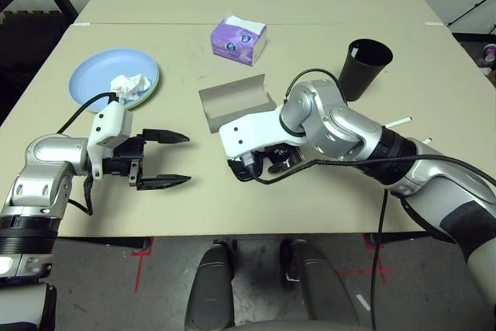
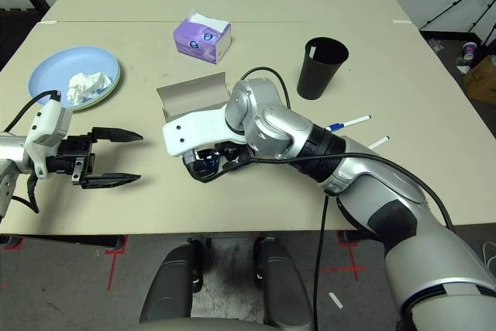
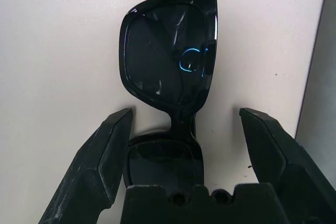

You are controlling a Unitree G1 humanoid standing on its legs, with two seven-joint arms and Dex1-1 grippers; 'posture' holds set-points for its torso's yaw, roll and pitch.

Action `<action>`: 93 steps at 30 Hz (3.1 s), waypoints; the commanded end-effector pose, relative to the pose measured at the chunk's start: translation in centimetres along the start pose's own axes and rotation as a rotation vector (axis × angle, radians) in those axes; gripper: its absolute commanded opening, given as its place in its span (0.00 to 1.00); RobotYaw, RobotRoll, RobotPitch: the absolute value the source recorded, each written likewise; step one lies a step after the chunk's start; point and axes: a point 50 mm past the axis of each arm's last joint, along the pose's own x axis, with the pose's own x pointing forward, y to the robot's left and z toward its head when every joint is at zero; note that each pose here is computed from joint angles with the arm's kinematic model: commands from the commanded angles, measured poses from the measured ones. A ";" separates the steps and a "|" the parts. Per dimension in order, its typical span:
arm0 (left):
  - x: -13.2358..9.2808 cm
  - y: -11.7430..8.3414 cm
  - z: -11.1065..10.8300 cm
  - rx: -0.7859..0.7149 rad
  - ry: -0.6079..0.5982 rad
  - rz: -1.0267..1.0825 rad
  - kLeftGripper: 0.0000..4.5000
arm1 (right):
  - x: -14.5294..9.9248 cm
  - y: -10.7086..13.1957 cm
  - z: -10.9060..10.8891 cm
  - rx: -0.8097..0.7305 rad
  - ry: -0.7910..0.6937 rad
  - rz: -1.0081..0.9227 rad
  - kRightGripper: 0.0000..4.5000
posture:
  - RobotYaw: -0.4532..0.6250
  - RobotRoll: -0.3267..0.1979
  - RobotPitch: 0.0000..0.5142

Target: Organize and tidy the items on the table.

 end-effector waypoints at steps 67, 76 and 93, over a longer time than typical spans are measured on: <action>0.4 1.3 1.3 0.038 -0.014 0.082 1.00 | -4.8 -8.6 0.3 -0.024 -0.010 -0.257 0.07 | 0.45 0.62 0.35; 0.3 1.1 1.2 0.037 -0.007 0.096 1.00 | -4.2 -9.5 0.4 -0.025 0.003 -0.334 0.07 | 0.46 0.62 0.35; 0.3 1.3 1.7 -0.016 -0.068 0.170 1.00 | -2.9 -9.4 0.8 -0.113 0.032 -0.348 0.07 | 0.47 0.62 0.36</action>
